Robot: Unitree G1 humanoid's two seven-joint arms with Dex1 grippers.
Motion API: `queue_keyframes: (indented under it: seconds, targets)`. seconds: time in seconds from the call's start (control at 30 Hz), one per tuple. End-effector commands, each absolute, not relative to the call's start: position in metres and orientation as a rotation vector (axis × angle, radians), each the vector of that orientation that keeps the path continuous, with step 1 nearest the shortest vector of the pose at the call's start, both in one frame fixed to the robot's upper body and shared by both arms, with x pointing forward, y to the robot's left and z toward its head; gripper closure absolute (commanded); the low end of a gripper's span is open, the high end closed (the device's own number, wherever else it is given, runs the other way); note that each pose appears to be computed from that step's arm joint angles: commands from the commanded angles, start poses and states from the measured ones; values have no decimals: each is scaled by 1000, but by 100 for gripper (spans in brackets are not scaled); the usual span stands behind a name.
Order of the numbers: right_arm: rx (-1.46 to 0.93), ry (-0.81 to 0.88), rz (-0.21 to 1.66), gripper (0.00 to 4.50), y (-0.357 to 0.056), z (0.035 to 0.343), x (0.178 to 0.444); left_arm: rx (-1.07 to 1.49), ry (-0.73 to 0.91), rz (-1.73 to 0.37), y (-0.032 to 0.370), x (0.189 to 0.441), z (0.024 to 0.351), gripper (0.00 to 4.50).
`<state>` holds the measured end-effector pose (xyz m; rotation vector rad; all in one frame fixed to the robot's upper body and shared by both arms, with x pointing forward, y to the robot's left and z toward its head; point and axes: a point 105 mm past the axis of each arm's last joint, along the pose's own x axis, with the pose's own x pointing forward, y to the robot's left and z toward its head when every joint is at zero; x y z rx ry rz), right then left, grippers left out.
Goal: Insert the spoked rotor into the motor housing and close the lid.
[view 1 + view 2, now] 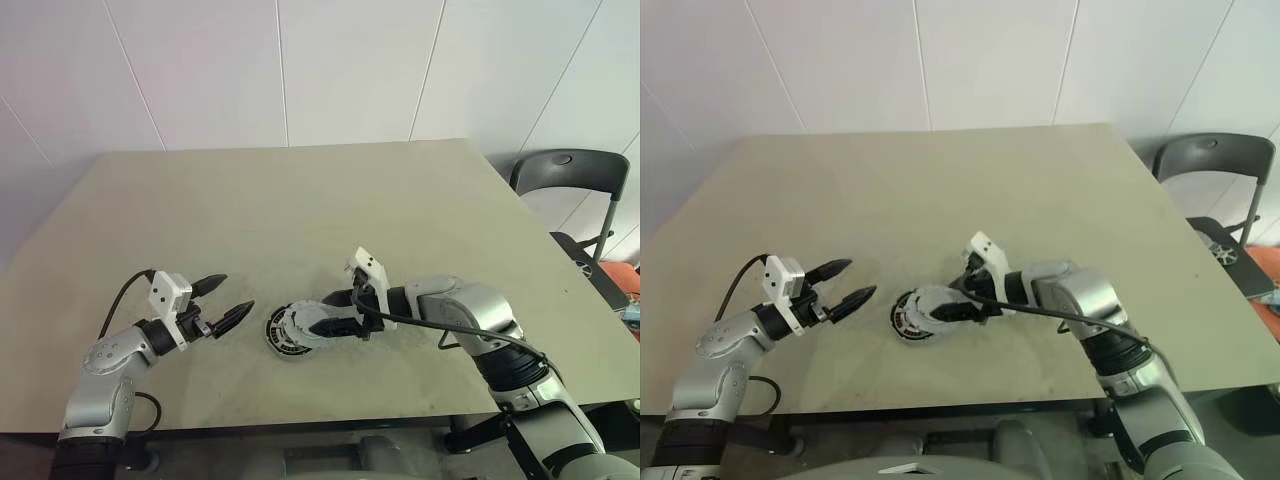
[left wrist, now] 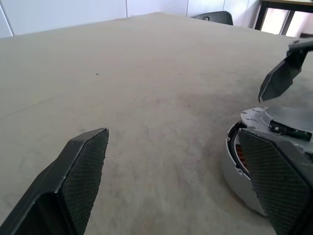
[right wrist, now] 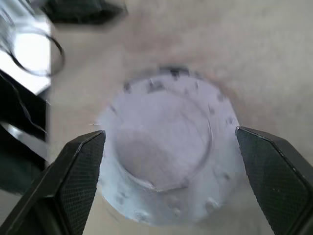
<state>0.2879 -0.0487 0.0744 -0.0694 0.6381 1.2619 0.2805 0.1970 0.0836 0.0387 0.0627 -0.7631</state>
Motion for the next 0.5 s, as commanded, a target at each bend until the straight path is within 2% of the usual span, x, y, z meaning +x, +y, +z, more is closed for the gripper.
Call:
queue_keyframes:
  seconds: [0.03, 0.23, 0.33, 0.43, 0.5]
  targets:
    - [-169, 538, 1303, 1, -35, 82, 286, 62, 30, -774, 195, 283, 93, 0]
    - [-284, 493, 1305, 1, -32, 77, 288, 64, 30, -767, 196, 282, 94, 0]
    - [-267, 505, 1315, 59, -31, 74, 286, 66, 29, -761, 197, 282, 94, 0]
    - [-247, 513, 1325, 147, -31, 74, 285, 67, 29, -757, 197, 282, 94, 0]
    - [-173, 546, 1360, 148, -31, 74, 279, 68, 29, -756, 197, 282, 95, 0]
